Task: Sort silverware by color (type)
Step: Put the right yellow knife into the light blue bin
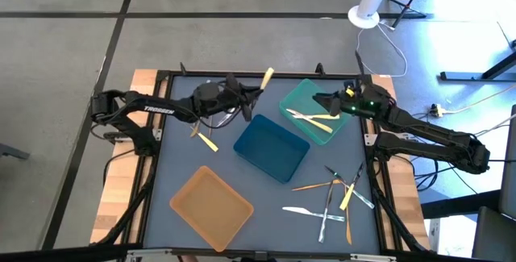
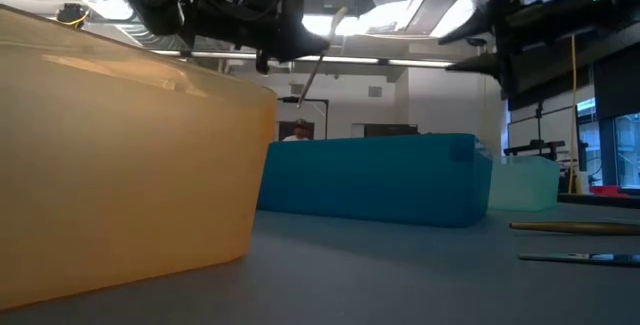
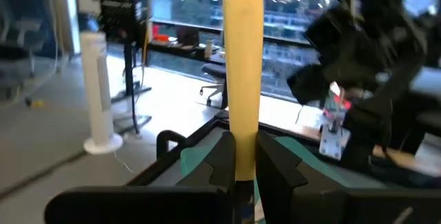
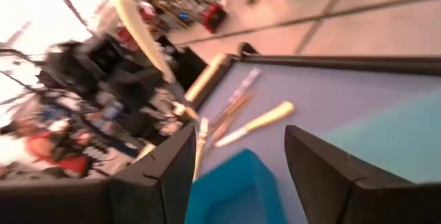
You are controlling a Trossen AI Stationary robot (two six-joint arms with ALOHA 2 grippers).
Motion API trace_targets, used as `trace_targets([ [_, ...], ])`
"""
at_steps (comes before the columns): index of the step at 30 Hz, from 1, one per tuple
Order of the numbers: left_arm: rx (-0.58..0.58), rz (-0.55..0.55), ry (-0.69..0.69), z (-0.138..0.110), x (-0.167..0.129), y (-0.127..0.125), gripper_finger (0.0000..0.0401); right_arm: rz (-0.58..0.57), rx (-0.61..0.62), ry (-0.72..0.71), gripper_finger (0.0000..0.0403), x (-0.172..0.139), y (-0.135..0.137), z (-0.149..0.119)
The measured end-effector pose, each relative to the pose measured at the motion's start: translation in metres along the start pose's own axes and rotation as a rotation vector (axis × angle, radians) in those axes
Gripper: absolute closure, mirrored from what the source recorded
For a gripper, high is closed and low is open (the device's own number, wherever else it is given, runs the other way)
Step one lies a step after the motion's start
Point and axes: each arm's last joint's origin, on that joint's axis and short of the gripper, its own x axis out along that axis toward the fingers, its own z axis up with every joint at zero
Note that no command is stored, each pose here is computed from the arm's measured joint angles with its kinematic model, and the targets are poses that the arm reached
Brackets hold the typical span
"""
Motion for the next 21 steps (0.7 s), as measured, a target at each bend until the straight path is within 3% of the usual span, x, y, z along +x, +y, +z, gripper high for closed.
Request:
trace_targets([
  [10, 0.379, -0.056, -0.026, 0.008, 0.003, -0.021, 0.0369, 0.166, -0.010, -0.102, 0.0194, -0.002, 0.014, 0.012],
  [16, 0.437, -0.075, 0.010, 0.004, 0.002, -0.025, 0.0369, 0.232, -0.042, -0.149, 0.0194, -0.004, 0.020, 0.018],
  [21, 0.464, -0.085, 0.063, -0.001, 0.002, -0.025, 0.0369, 0.260, -0.140, -0.135, 0.0194, -0.008, 0.043, 0.040],
])
